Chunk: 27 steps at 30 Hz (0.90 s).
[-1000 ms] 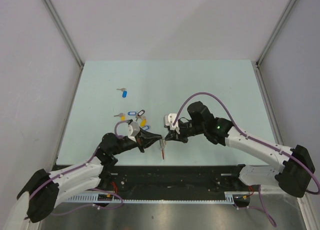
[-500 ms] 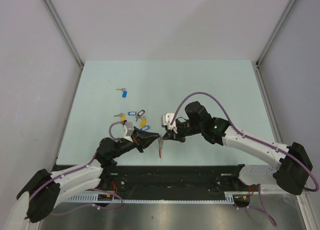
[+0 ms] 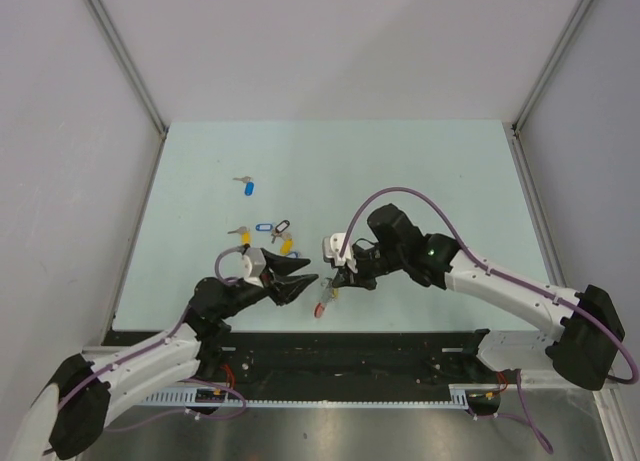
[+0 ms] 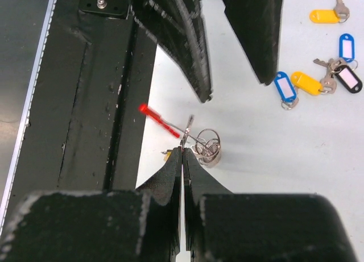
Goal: Put the keys on the keyring
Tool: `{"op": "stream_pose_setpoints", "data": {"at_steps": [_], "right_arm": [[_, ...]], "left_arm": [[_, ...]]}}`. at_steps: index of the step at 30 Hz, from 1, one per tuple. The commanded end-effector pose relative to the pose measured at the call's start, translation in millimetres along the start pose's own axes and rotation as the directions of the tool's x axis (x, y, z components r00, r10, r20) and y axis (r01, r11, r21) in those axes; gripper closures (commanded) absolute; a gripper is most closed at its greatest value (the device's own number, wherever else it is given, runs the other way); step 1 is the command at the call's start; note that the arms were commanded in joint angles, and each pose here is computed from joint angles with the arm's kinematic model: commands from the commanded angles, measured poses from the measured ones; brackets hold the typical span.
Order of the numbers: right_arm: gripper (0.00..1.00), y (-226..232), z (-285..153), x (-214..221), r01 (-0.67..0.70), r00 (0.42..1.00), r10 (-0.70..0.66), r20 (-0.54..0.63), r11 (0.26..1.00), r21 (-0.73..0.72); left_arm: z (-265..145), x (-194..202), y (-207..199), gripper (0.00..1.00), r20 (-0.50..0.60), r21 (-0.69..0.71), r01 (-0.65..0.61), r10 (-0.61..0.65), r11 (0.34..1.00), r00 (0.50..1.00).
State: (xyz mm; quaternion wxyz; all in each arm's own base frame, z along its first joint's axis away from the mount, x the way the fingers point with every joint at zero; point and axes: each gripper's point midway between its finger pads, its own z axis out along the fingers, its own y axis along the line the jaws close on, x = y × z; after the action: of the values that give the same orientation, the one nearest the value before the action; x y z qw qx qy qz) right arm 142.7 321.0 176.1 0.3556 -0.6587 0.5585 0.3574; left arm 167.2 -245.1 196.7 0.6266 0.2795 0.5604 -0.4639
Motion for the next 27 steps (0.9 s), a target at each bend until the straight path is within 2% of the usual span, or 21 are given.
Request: {"op": "stream_pose_setpoints", "data": {"at_steps": [1, 9, 13, 19, 27], "right_arm": [[1.00, -7, -10, -25, 0.068, 0.997, -0.068, 0.019, 0.998, 0.011], [1.00, -10, -15, -28, 0.081, 0.997, -0.081, -0.020, 0.997, 0.002], [1.00, -10, -14, -27, 0.078, 0.997, -0.078, -0.028, 0.997, -0.001], [1.00, -10, -14, -26, 0.076, 0.996, -0.076, -0.035, 0.997, -0.004], [1.00, -10, -13, -26, 0.079, 0.996, -0.080, -0.037, 0.997, -0.007]], "left_arm": [[4, -4, -8, 0.48, -0.044, 0.080, -0.104, 0.108, 0.991, 0.993], [8, 6, -31, 0.42, -0.105, 0.260, -0.124, 0.156, 0.957, 0.982], [10, 9, -35, 0.41, -0.125, 0.289, -0.109, 0.150, 0.951, 0.981], [13, 10, -32, 0.51, -0.147, 0.271, -0.081, 0.124, 0.959, 0.981], [20, 16, -33, 0.59, -0.198, 0.260, -0.061, 0.115, 0.964, 0.973]]}}
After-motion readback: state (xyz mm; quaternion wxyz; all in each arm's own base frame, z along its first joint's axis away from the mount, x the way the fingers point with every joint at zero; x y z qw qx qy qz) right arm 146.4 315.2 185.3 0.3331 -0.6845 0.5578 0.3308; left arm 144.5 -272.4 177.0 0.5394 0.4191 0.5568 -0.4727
